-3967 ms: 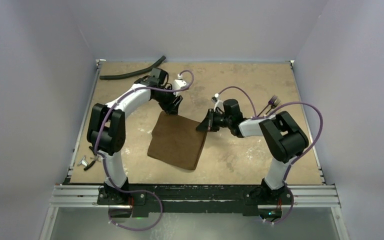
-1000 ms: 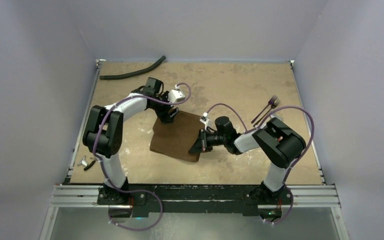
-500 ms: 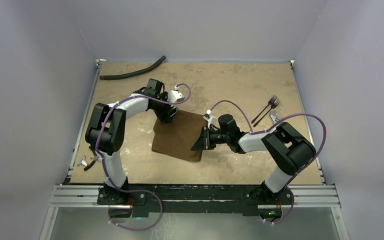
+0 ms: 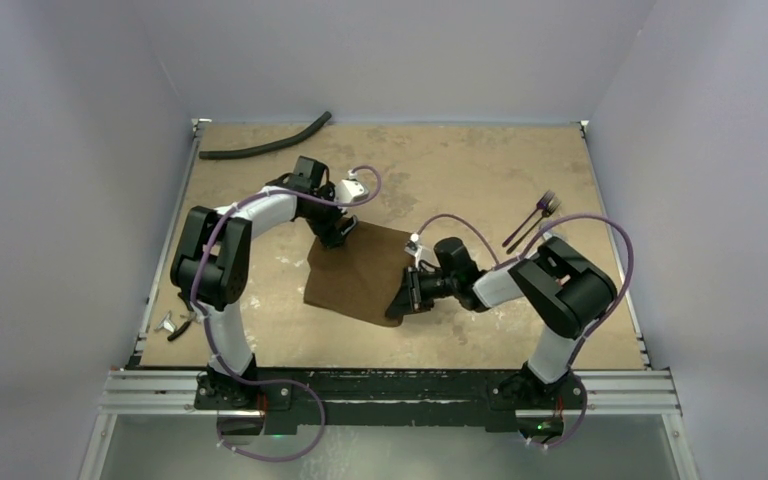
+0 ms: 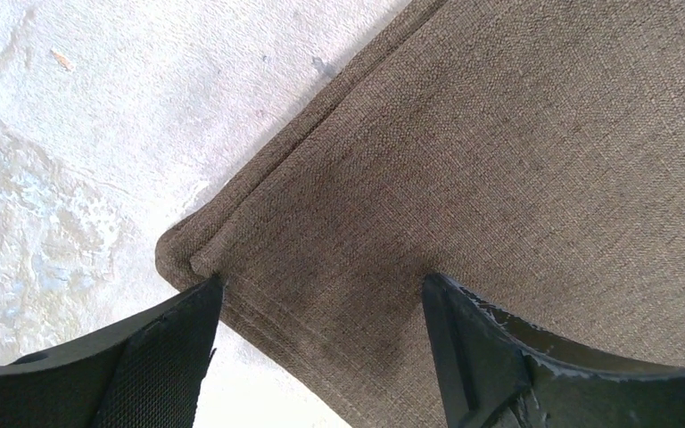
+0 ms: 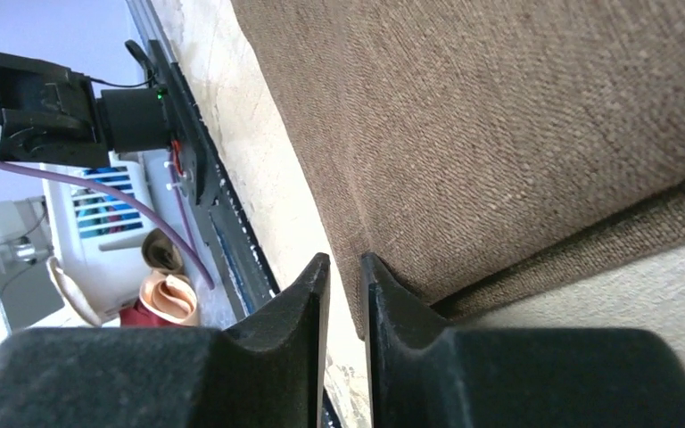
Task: Fold the napkin into a case and place the utensils inside
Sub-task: Smooth out the 2/3-rectangle-folded napkin at the center of the board.
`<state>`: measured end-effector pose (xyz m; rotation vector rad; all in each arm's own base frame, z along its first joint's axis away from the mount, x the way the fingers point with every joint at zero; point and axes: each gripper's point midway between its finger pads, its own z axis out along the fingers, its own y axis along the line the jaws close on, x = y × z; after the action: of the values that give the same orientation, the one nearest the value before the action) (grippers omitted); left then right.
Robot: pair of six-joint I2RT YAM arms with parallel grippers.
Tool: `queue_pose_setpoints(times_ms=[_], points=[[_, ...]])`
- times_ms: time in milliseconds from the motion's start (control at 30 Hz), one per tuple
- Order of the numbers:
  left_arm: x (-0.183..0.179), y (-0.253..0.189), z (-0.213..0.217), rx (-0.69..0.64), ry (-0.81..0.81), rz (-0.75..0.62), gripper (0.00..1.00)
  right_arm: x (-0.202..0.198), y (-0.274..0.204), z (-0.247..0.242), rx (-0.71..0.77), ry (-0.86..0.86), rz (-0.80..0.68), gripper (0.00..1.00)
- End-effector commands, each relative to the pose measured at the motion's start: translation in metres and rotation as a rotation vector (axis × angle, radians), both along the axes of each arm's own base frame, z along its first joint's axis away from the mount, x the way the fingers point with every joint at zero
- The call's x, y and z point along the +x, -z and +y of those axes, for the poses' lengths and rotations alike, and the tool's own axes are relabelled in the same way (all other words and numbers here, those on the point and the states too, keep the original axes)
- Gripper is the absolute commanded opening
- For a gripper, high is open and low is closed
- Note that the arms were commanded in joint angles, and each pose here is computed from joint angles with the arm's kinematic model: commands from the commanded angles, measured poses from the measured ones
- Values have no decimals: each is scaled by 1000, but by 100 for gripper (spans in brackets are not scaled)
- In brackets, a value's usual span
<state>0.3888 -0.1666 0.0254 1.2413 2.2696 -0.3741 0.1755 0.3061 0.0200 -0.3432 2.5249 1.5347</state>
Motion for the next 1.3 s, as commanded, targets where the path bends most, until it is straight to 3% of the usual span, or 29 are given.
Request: queue_pose_setpoints(times_ms=[0,233,333,367,400,433,500,633,733,900,967,1267], points=[[18,-51,-1,-36,-27,-82,83,25,-12,-1,-75,41,-119,26],[25,-84,5,-56,-43,-122,86,59,-92,1,-74,100,-356,52],[19,-111,11,-84,-11,-148,94,79,-138,-7,-139,166,-529,63],[14,-120,14,-85,20,-163,95,87,-154,-12,-175,191,-604,69],[9,-132,15,-91,57,-192,96,94,-173,-17,-199,228,-678,88],[4,-142,17,-95,95,-223,97,103,-192,-23,-211,274,-744,97],[-11,-156,19,-98,185,-285,97,129,-236,-40,-198,482,-849,99],[-56,-145,22,-76,390,-329,97,157,-274,-63,-190,724,-865,99],[-90,-124,29,-45,500,-325,97,161,-296,-44,-174,594,-1022,99],[-126,-86,39,-2,607,-271,92,167,-204,-55,-667,285,-1034,95],[-138,-70,41,0,644,-263,89,158,-173,-65,-766,193,-1049,95],[-156,-30,50,104,854,-424,87,113,-162,-64,-619,13,-1251,99]])
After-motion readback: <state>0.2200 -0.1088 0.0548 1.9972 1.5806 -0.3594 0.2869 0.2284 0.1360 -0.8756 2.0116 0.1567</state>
